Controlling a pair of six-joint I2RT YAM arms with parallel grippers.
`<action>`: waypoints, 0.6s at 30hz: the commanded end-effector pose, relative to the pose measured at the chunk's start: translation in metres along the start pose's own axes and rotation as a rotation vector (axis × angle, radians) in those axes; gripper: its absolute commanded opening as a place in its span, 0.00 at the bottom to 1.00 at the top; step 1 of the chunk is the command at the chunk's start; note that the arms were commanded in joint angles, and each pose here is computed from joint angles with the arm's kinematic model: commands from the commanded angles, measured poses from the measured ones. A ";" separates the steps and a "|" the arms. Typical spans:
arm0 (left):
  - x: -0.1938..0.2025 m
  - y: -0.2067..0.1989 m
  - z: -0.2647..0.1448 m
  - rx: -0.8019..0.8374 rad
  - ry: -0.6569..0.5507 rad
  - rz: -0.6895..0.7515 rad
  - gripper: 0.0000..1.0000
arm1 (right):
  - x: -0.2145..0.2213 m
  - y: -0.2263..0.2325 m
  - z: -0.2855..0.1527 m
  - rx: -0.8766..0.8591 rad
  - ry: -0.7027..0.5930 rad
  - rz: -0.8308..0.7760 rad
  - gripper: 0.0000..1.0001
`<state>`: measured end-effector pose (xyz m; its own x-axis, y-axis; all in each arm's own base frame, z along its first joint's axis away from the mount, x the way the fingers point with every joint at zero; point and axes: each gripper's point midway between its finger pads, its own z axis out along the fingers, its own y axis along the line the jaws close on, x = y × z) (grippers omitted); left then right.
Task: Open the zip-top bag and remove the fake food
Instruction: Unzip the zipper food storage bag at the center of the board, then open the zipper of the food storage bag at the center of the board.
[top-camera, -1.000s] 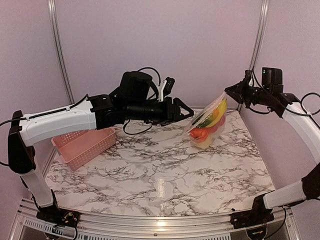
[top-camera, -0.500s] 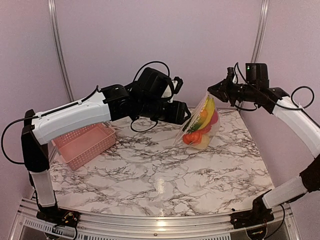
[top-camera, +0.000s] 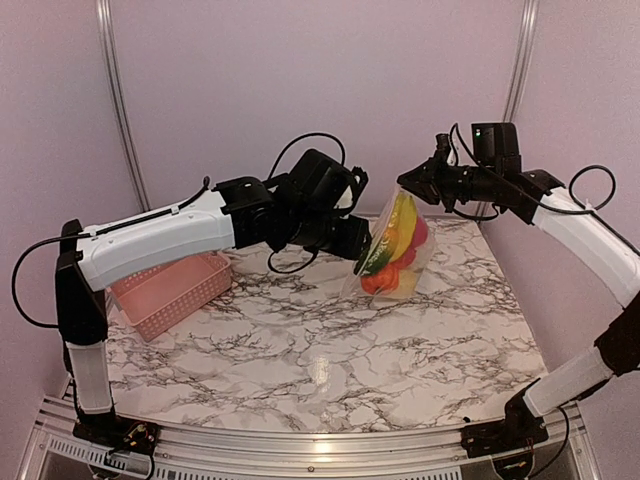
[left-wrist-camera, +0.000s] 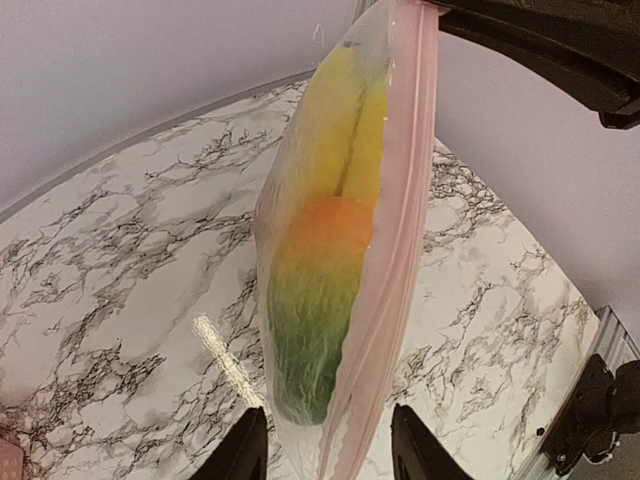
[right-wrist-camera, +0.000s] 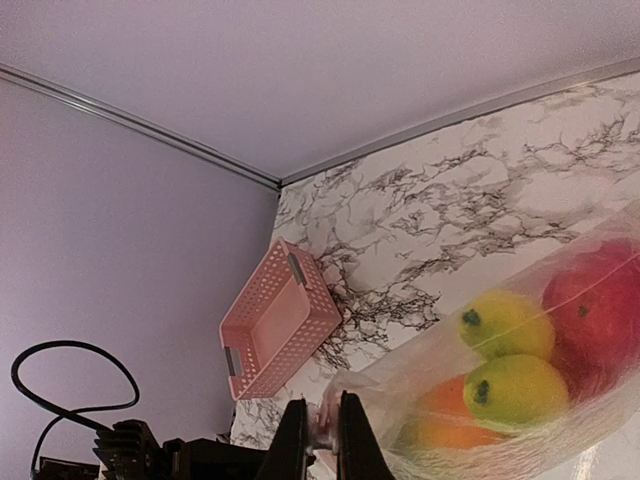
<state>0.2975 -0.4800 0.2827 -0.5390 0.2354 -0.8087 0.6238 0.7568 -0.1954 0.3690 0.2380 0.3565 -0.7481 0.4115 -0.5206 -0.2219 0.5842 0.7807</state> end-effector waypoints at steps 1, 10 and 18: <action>0.006 0.001 0.008 -0.022 0.023 0.010 0.43 | -0.010 0.022 -0.006 -0.049 -0.038 -0.015 0.00; 0.012 0.000 0.018 -0.027 0.034 0.011 0.42 | -0.007 0.021 -0.005 -0.052 -0.030 -0.010 0.00; 0.007 0.001 0.025 -0.045 0.018 0.008 0.36 | -0.003 0.022 -0.003 -0.059 -0.019 -0.009 0.00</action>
<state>0.3044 -0.4890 0.2588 -0.5540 0.2638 -0.7896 0.6132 0.7709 -0.1726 0.3681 0.2400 0.3574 -0.7508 0.4157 -0.5134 -0.2185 0.5772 0.7869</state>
